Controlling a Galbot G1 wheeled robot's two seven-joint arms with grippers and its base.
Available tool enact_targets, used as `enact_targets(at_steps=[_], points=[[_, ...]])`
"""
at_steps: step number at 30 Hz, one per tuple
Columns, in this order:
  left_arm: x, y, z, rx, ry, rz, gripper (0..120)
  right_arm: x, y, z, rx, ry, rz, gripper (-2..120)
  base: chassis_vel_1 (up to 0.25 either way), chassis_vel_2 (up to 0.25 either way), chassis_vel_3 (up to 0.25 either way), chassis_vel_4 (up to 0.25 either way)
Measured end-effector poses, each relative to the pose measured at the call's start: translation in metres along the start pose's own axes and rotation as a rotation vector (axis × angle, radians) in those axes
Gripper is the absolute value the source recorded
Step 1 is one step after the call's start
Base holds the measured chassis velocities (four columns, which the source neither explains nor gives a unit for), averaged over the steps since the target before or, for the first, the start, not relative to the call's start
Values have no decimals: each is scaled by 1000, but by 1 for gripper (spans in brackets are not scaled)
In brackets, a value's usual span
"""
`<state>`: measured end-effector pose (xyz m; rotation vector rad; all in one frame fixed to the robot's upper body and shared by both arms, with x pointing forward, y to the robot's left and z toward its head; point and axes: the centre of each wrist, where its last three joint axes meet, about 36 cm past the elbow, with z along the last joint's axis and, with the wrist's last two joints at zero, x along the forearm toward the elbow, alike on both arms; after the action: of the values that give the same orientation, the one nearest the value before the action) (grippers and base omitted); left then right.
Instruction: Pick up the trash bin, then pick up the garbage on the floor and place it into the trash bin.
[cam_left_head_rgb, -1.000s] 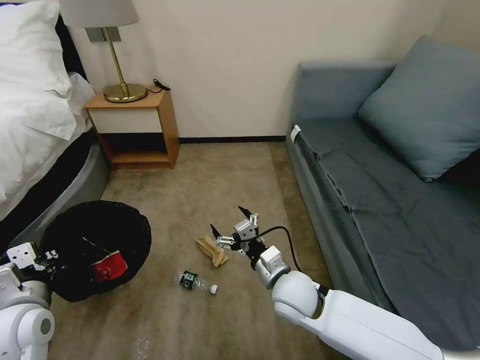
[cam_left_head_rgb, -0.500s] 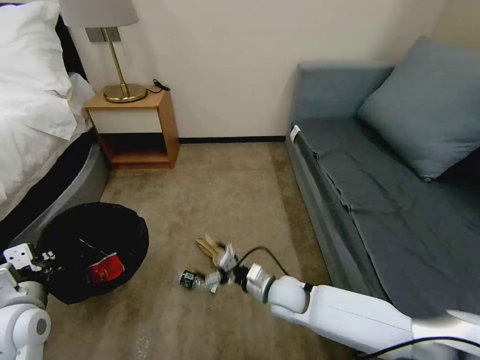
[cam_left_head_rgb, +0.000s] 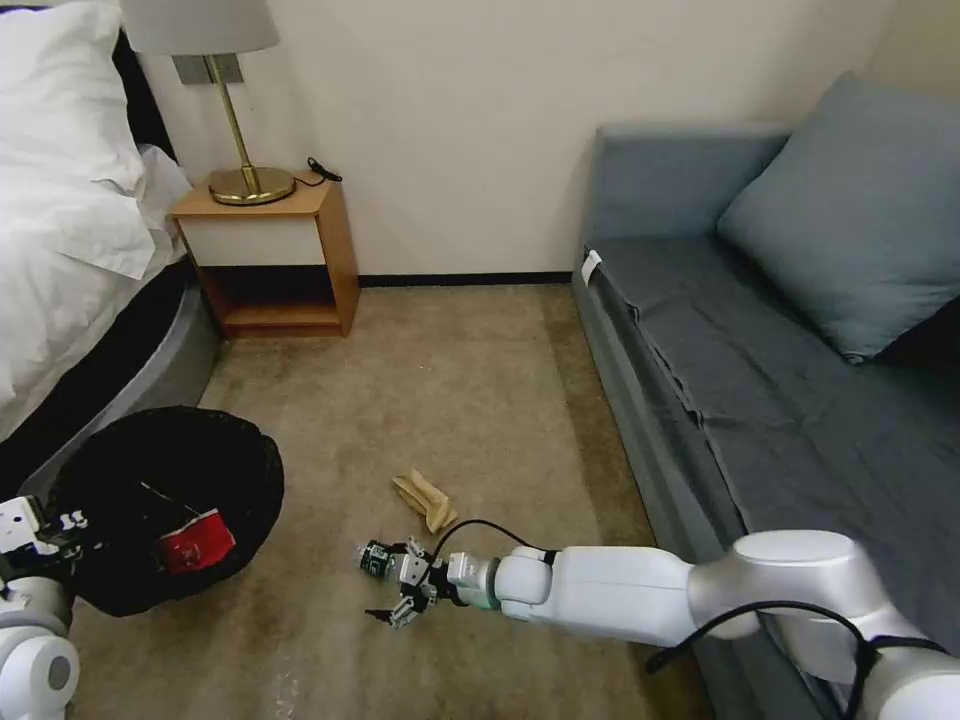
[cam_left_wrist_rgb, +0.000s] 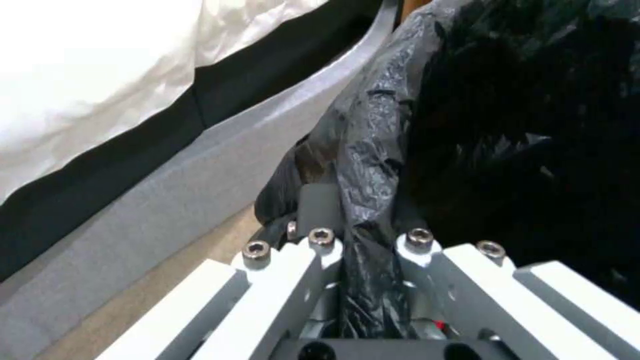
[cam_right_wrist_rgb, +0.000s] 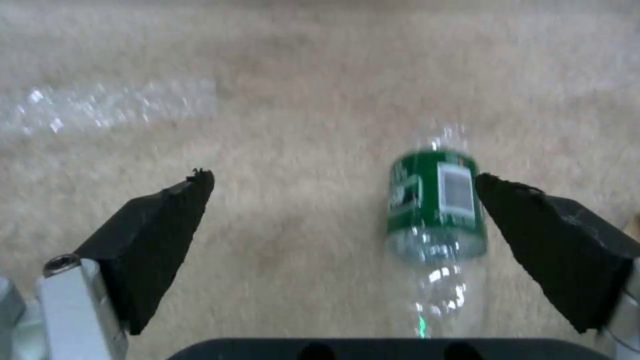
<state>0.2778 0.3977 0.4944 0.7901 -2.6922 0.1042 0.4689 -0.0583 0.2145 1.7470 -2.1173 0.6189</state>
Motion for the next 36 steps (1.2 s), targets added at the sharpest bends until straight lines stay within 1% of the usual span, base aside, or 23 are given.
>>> enact_targets(at_steps=[6, 9, 15, 20, 26, 28, 30, 36], points=[[4, -8, 2, 11, 2, 19, 4, -2, 0, 10, -29, 28, 13, 100, 0, 0, 0, 0], [6, -9, 3, 12, 3, 20, 4, -3, -2, 17, -34, 43, 23, 100, 0, 0, 0, 0], [9, -5, 5, 13, -1, 6, 4, -9, -15, 32, -42, 78, 57, 100, 0, 0, 0, 0], [10, -4, 7, 16, 1, 2, 4, -14, -21, 35, -42, 94, 69, 100, 0, 0, 0, 0], [10, -4, 5, 12, -4, 3, 4, -19, -22, 37, -48, 104, 74, 99, 0, 0, 0, 0], [9, -4, 5, 11, -4, 3, 4, -20, -22, 41, -48, 116, 73, 97, 0, 0, 0, 0], [8, -4, 6, 10, -1, 4, 4, -21, -23, 45, -45, 129, 75, 90, 0, 0, 0, 0], [8, -4, 6, 7, 0, 6, 4, -24, -22, 51, -42, 148, 72, 90, 0, 0, 0, 0]])
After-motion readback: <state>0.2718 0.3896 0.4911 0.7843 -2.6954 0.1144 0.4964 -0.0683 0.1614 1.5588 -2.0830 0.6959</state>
